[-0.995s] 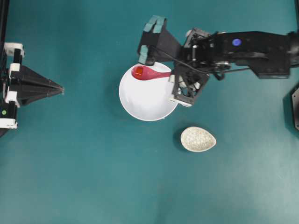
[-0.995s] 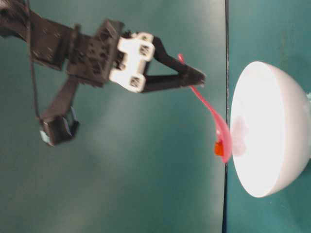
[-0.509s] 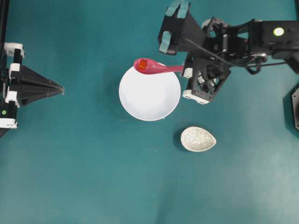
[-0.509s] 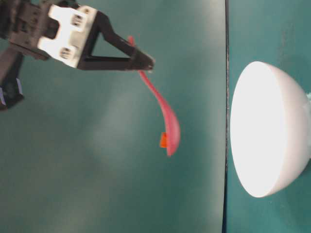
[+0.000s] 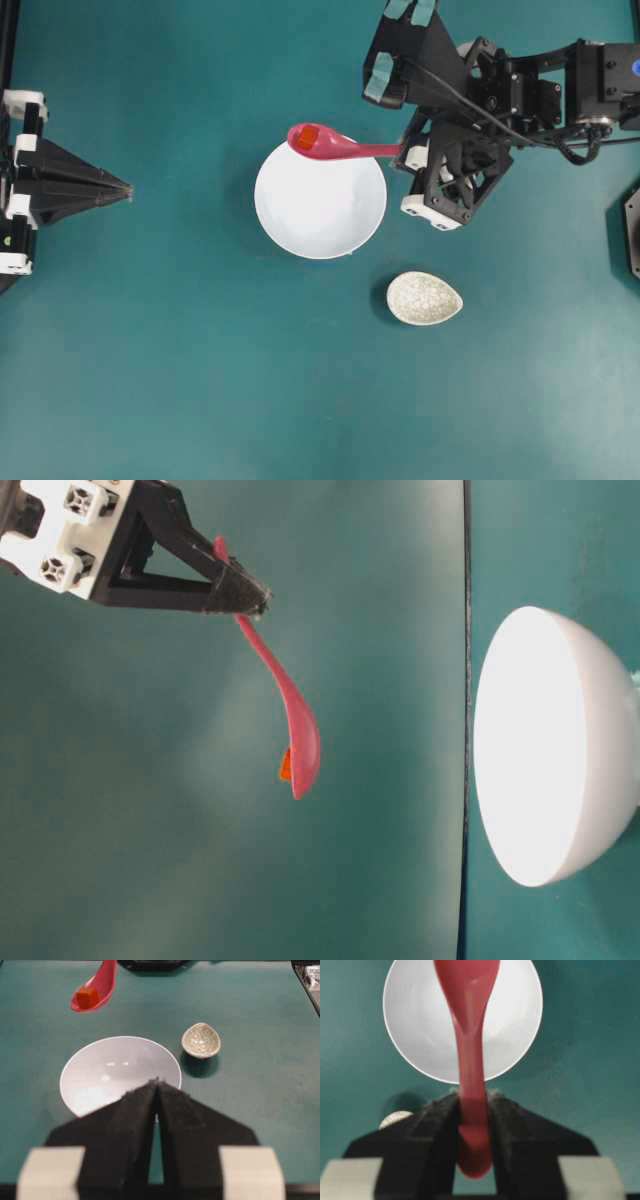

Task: Grip the spoon and scoop the red block from the bowl with right arm.
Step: 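Lift the spoon carrying the red cube up out of the bowl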

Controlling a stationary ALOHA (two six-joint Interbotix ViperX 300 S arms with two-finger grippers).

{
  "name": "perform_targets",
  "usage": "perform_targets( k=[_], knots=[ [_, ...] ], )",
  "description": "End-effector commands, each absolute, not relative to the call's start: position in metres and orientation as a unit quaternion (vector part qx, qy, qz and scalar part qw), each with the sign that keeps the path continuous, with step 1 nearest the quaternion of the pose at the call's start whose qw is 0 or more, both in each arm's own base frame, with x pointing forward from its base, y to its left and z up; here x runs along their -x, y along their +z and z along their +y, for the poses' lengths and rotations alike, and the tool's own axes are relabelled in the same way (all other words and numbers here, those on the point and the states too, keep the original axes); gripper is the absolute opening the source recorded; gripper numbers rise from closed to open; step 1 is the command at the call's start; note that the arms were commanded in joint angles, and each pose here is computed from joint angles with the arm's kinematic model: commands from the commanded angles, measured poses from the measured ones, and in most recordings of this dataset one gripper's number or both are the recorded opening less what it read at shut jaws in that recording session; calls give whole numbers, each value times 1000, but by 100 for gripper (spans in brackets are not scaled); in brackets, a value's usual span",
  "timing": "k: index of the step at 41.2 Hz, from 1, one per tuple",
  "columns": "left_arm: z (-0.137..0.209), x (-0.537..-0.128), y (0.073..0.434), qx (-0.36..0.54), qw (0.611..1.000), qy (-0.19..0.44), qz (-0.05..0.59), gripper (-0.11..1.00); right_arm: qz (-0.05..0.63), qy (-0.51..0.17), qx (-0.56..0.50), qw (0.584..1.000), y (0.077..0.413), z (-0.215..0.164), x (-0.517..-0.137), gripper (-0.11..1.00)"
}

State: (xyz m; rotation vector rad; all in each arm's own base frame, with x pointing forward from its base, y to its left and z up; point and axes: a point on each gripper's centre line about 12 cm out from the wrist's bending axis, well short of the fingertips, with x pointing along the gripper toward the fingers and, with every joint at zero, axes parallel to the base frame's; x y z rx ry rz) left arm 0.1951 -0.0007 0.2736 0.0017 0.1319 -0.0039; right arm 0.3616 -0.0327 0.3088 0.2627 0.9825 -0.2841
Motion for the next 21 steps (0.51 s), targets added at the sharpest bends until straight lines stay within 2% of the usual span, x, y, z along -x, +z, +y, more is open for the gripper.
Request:
perform_targets(
  k=[1, 21],
  knots=[
    [-1, -198, 286, -2, 999, -3, 51, 0, 442, -132, -125, 878, 330, -31, -360, 24],
    [-1, -197, 285, -9, 998, -3, 56, 0, 438, -138, -114, 881, 334, -34, -357, 24]
  ],
)
